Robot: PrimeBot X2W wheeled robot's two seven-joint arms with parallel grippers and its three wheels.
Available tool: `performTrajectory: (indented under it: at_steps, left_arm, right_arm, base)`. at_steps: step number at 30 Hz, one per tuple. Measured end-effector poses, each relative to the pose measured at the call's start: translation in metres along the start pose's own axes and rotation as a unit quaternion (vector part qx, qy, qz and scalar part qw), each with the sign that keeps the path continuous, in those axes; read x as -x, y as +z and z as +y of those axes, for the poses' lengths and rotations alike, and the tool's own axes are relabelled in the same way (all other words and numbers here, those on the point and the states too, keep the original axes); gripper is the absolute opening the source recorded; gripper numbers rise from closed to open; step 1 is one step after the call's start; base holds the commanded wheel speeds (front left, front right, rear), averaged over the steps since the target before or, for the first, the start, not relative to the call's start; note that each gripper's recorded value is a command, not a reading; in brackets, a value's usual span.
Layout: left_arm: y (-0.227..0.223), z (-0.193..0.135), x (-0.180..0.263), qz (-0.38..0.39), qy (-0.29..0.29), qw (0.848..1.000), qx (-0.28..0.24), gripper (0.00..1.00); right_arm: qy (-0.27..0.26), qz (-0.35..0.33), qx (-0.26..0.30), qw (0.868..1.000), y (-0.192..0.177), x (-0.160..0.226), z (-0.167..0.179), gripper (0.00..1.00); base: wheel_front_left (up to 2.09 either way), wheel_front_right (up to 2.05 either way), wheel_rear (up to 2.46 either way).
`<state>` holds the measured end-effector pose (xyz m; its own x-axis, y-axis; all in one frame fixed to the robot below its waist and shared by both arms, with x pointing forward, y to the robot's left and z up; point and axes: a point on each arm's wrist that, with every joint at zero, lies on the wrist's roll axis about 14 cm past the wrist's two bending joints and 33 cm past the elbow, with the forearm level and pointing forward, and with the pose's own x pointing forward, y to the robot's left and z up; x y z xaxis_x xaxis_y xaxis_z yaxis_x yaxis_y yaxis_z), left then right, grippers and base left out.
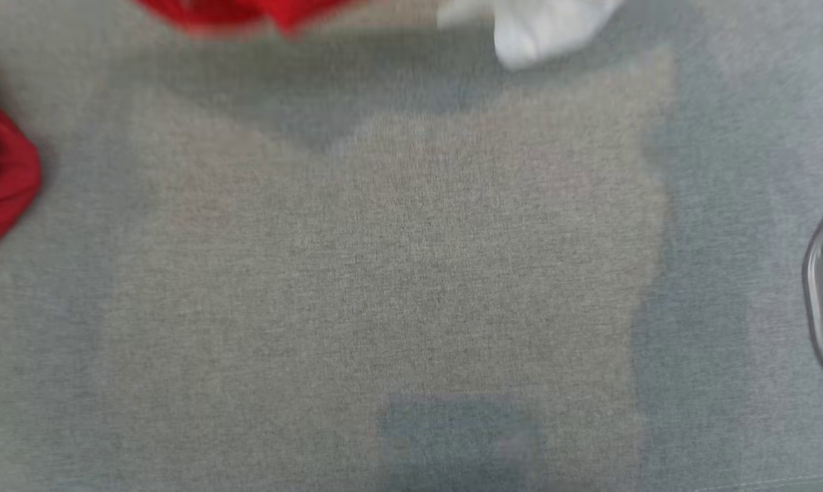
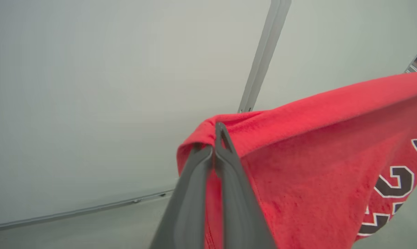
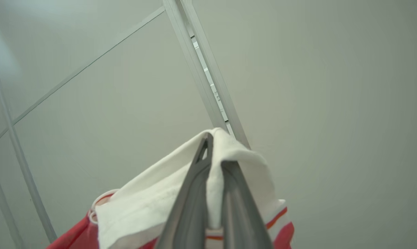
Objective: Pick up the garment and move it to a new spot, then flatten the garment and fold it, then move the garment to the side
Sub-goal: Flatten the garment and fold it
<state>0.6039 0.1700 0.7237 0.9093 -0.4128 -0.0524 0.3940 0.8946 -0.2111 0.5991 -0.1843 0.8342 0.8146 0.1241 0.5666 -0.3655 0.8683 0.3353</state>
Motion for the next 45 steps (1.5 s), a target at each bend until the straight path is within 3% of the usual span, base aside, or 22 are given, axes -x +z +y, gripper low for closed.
performTrajectory:
  at_steps: [3, 6, 9, 12, 16, 18, 19, 20, 21, 28, 38, 40, 43, 44, 45]
  left_arm:
    - [0.018, 0.005, -0.042, -0.097, -0.003, 0.995, -0.01, 0.0]
    - [0.007, 0.015, -0.066, -0.13, 0.006, 0.991, -0.01, 0.0]
    - [-0.019, 0.028, -0.095, -0.148, 0.012, 0.989, -0.003, 0.0]
    - [-0.073, 0.043, -0.117, -0.122, 0.018, 0.992, 0.008, 0.0]
    - [-0.181, 0.04, -0.124, -0.039, 0.002, 0.999, 0.019, 0.0]
    - [-0.219, 0.03, -0.113, -0.013, -0.015, 0.999, 0.038, 0.0]
    - [-0.232, 0.028, -0.104, -0.005, -0.021, 0.999, 0.045, 0.0]
    - [-0.261, 0.022, -0.082, 0.022, -0.031, 0.998, 0.058, 0.0]
    - [-0.274, 0.016, -0.07, 0.036, -0.039, 0.997, 0.062, 0.0]
    - [-0.319, -0.015, 0.022, 0.094, -0.077, 0.991, 0.06, 0.0]
    - [-0.355, -0.054, 0.114, 0.142, -0.048, 0.982, 0.119, 0.0]
    - [-0.358, -0.058, 0.122, 0.14, -0.034, 0.981, 0.133, 0.09]
    - [-0.352, -0.064, 0.125, 0.121, -0.019, 0.981, 0.151, 0.33]
    - [-0.35, -0.063, 0.126, 0.117, -0.015, 0.981, 0.152, 0.45]
    - [-0.349, -0.061, 0.127, 0.112, -0.008, 0.982, 0.152, 0.66]
  right_arm:
    - [-0.019, -0.056, 0.019, 0.998, -0.012, -0.025, -0.012, 0.0]
    - [-0.027, -0.07, 0.017, 0.997, -0.033, -0.035, -0.022, 0.0]
    - [-0.009, -0.057, -0.015, 0.998, -0.076, -0.049, -0.02, 0.0]
    - [-0.001, -0.01, -0.036, 0.999, -0.141, -0.043, -0.024, 0.0]
    - [-0.041, 0.101, -0.059, 0.992, -0.247, 0.02, -0.059, 0.0]
    - [-0.063, 0.144, -0.078, 0.984, -0.277, 0.062, -0.073, 0.0]
    - [-0.071, 0.169, -0.083, 0.98, -0.288, 0.085, -0.079, 0.0]
    - [-0.098, 0.219, -0.097, 0.966, -0.304, 0.139, -0.093, 0.0]
    - [-0.107, 0.245, -0.098, 0.958, -0.309, 0.166, -0.097, 0.0]
    - [-0.173, 0.329, -0.123, 0.92, -0.272, 0.294, -0.104, 0.0]
    - [-0.216, 0.378, -0.134, 0.89, -0.221, 0.38, -0.082, 0.0]
    - [-0.22, 0.381, -0.134, 0.888, -0.214, 0.388, -0.079, 0.0]
    - [-0.223, 0.383, -0.129, 0.887, -0.205, 0.397, -0.078, 0.0]
    - [-0.223, 0.382, -0.127, 0.888, -0.203, 0.398, -0.078, 0.0]
    - [-0.223, 0.381, -0.125, 0.889, -0.201, 0.397, -0.079, 0.0]
  base:
    - [0.0, 0.0, 0.0]
    - [0.0, 0.0, 0.0]
    - [0.0, 0.0, 0.0]
    - [0.0, 0.0, 0.0]
    - [0.0, 0.0, 0.0]
    - [0.0, 0.0, 0.0]
    - [0.0, 0.0, 0.0]
    - [0.0, 0.0, 0.0]
    - [0.0, 0.0, 0.0]
    - [0.0, 0.0, 0.0]
    - [0.0, 0.0, 0.0]
    - [0.0, 0.0, 0.0]
    - [0.0, 0.0, 0.0]
    - [0.0, 0.0, 0.0]
    - [0.0, 0.0, 0.0]
